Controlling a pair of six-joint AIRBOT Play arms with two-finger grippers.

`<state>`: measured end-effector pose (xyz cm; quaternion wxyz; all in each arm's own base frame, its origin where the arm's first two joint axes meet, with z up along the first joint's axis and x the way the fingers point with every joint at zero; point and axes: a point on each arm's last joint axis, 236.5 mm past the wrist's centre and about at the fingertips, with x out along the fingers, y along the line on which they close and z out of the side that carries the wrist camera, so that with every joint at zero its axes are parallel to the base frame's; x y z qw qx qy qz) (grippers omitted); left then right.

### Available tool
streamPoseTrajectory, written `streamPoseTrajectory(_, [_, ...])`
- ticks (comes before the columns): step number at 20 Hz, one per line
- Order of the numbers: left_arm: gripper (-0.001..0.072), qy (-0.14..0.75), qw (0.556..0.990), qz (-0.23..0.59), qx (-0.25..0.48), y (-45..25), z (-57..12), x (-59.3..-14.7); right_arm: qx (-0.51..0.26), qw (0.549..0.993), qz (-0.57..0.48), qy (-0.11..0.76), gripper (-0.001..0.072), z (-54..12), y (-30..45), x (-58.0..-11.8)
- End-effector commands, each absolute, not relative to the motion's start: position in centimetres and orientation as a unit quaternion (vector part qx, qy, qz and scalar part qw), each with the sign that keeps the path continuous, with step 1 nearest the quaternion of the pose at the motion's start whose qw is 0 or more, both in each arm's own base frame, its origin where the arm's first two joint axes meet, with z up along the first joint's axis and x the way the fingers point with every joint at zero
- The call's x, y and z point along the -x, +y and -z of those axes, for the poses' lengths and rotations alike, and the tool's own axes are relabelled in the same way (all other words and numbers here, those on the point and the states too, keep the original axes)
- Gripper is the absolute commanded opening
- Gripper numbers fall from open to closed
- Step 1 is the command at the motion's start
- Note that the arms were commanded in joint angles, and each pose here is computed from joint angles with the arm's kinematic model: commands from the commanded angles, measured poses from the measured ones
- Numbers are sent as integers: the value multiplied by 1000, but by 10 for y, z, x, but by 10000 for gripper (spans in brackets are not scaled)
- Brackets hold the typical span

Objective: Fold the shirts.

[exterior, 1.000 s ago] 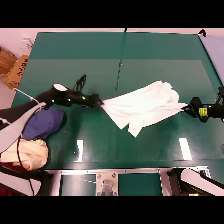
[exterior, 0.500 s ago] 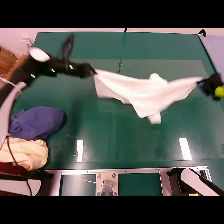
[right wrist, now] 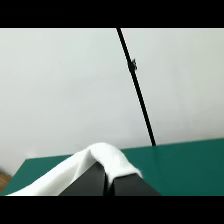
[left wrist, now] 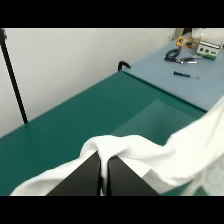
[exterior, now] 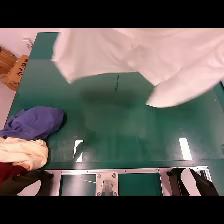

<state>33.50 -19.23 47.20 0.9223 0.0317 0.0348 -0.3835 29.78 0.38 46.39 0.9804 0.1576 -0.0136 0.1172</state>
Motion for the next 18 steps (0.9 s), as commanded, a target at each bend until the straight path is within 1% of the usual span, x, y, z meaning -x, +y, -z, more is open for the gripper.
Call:
streamPoseTrajectory(1, [19,-16,927,369,-69,-181,-507,-292,-109,985,-119,-68,17,-500,26,-263])
streamPoseTrajectory(4, [20,8,930,361,-61,-180,-486,-313,-119,985,-117,-52,17,-487,22,-270])
streamPoseTrajectory(7, [19,67,933,349,-49,-181,-434,-362,-167,980,-108,2,18,-435,0,-300])
streamPoseTrajectory(10, [20,173,918,355,-23,-193,-340,-429,-228,966,-90,79,18,-348,-30,-342])
streamPoseTrajectory(13, [20,276,882,383,10,-218,-227,-484,-280,942,-82,164,18,-245,-41,-386])
streamPoseTrajectory(16, [20,342,854,388,56,-233,-125,-528,-317,910,-70,256,18,-136,-38,-428])
streamPoseTrajectory(18, [20,367,846,378,80,-236,-82,-544,-340,888,-55,304,18,-79,-39,-449])
